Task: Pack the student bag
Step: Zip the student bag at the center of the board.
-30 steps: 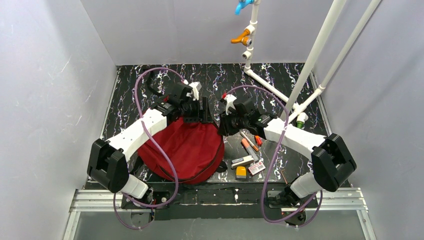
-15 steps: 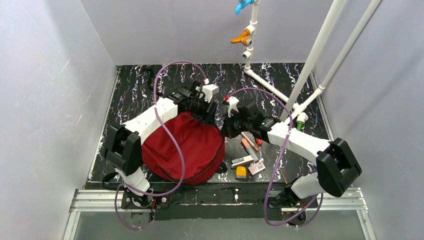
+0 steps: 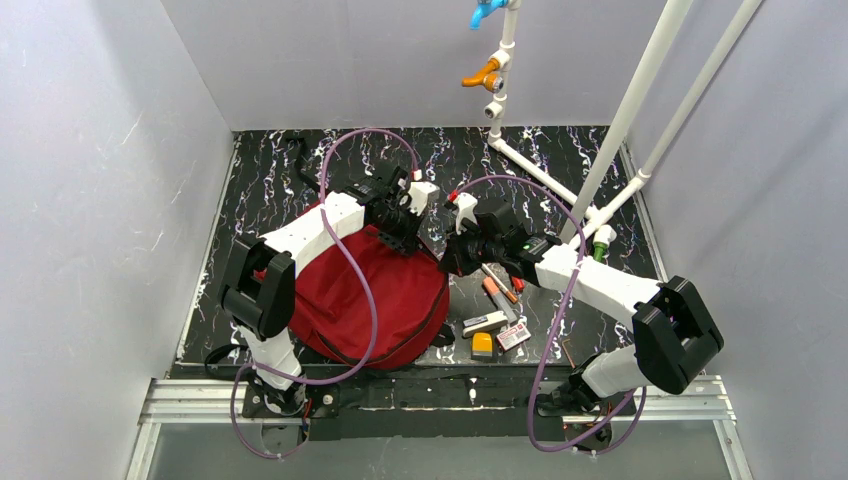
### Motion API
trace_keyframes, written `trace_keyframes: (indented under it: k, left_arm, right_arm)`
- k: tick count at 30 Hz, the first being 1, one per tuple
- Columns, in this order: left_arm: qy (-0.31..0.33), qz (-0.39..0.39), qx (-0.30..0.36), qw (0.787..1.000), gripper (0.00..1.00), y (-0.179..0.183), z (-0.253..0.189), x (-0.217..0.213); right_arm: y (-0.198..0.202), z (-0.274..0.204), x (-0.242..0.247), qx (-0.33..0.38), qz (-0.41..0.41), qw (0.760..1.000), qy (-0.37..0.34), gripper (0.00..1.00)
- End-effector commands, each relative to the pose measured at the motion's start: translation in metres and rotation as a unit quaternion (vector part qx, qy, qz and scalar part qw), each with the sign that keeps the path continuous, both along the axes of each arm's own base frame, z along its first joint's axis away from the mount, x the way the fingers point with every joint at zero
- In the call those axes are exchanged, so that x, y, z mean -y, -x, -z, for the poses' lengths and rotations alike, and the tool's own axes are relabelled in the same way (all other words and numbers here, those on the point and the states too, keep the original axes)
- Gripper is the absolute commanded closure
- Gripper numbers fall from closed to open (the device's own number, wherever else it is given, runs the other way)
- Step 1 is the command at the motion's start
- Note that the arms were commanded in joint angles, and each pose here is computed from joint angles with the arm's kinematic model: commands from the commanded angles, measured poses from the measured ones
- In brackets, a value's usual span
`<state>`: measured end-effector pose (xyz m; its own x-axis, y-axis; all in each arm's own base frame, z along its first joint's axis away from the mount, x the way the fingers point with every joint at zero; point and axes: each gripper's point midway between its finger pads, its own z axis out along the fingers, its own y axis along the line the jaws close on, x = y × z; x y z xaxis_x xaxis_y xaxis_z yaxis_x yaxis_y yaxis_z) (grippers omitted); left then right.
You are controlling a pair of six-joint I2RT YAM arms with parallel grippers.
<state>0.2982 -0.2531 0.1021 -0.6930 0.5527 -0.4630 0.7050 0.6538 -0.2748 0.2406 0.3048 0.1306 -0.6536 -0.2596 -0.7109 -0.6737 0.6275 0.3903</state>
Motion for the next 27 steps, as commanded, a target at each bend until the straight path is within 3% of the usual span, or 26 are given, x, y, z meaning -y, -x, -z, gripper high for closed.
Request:
trace_keyframes:
  k: [1, 4, 7, 16, 22, 25, 26, 27]
  left_arm:
    - [-0.105, -0.106, 0.071, 0.986, 1.0, -0.036, -0.002, -0.046]
    - [-0.145, -0.192, 0.084, 0.967, 1.0, -0.063, -0.001, -0.076]
    - [-0.171, -0.228, 0.081, 0.955, 1.0, -0.081, 0.001, -0.093]
    - [-0.163, -0.229, 0.092, 0.955, 1.0, -0.106, -0.015, -0.089]
    - [-0.272, -0.231, 0.159, 0.921, 1.0, -0.119, -0.046, -0.134]
    - [-0.287, -0.226, 0.162, 0.917, 1.0, -0.116, -0.056, -0.14]
    - [-0.274, -0.227, 0.155, 0.922, 0.92, -0.113, -0.059, -0.137]
    - [-0.244, -0.229, 0.148, 0.93, 0.72, -0.108, -0.066, -0.128]
  right_arm:
    - [-0.003, -0.009, -0.004, 0.013, -0.006, 1.0, -0.01, 0.99]
    - [-0.002, -0.006, 0.005, 0.015, 0.011, 1.0, 0.009, 0.99]
    - [0.001, -0.001, 0.022, 0.029, 0.036, 0.998, 0.034, 0.99]
    - [0.003, 0.016, 0.03, 0.022, 0.066, 0.997, 0.034, 0.99]
    - [-0.008, 0.014, 0.027, 0.032, 0.068, 0.996, 0.05, 0.99]
    - [-0.01, 0.012, 0.027, 0.04, 0.065, 0.996, 0.051, 0.99]
    - [-0.01, 0.012, 0.026, 0.041, 0.063, 0.996, 0.051, 0.99]
    - [-0.011, 0.013, 0.026, 0.041, 0.064, 0.996, 0.051, 0.99]
